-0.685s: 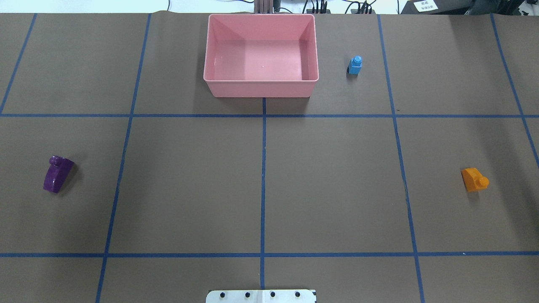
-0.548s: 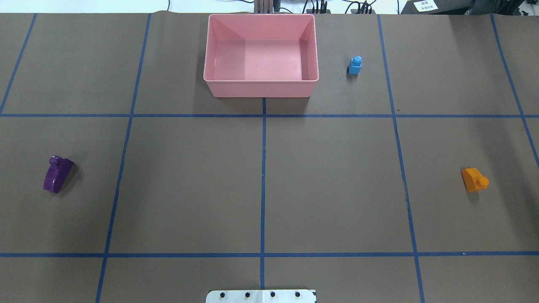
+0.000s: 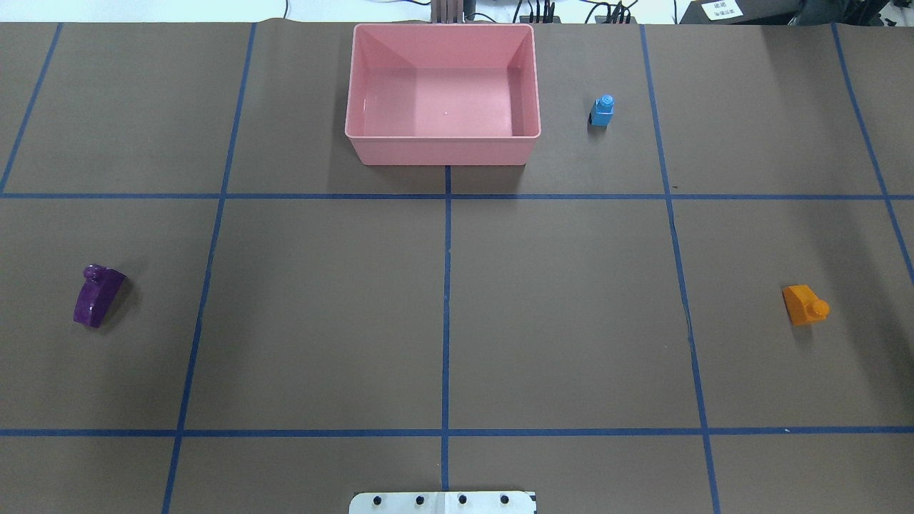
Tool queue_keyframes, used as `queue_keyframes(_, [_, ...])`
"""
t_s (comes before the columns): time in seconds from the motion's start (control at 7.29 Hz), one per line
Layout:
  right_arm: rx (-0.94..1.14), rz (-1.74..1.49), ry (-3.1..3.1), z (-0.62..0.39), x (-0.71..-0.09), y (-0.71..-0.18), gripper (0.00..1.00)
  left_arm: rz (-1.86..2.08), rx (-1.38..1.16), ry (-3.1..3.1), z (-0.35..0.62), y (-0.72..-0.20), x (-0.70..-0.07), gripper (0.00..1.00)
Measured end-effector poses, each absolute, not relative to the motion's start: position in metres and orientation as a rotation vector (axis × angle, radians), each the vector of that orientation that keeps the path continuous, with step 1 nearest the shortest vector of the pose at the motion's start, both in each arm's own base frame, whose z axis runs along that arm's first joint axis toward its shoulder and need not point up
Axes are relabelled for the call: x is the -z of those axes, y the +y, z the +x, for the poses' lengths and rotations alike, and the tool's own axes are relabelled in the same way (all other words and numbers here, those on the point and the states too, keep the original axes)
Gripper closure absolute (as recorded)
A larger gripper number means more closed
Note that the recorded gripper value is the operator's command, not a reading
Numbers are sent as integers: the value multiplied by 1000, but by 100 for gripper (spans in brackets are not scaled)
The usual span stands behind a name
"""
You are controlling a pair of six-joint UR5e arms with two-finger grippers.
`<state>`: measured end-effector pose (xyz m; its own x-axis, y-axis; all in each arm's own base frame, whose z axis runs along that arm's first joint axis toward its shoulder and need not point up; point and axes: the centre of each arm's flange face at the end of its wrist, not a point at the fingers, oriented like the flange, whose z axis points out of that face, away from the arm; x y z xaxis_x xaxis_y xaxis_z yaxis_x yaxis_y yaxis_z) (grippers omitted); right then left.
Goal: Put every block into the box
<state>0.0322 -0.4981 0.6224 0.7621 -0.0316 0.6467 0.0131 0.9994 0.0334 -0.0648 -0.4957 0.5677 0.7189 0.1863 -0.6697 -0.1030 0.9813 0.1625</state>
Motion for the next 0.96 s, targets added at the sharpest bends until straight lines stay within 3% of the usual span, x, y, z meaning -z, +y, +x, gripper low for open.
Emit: queue_keyframes(0.96, [68,143,-720,24,-594,-508,0,235,-211,800,-60,-536,-587,0])
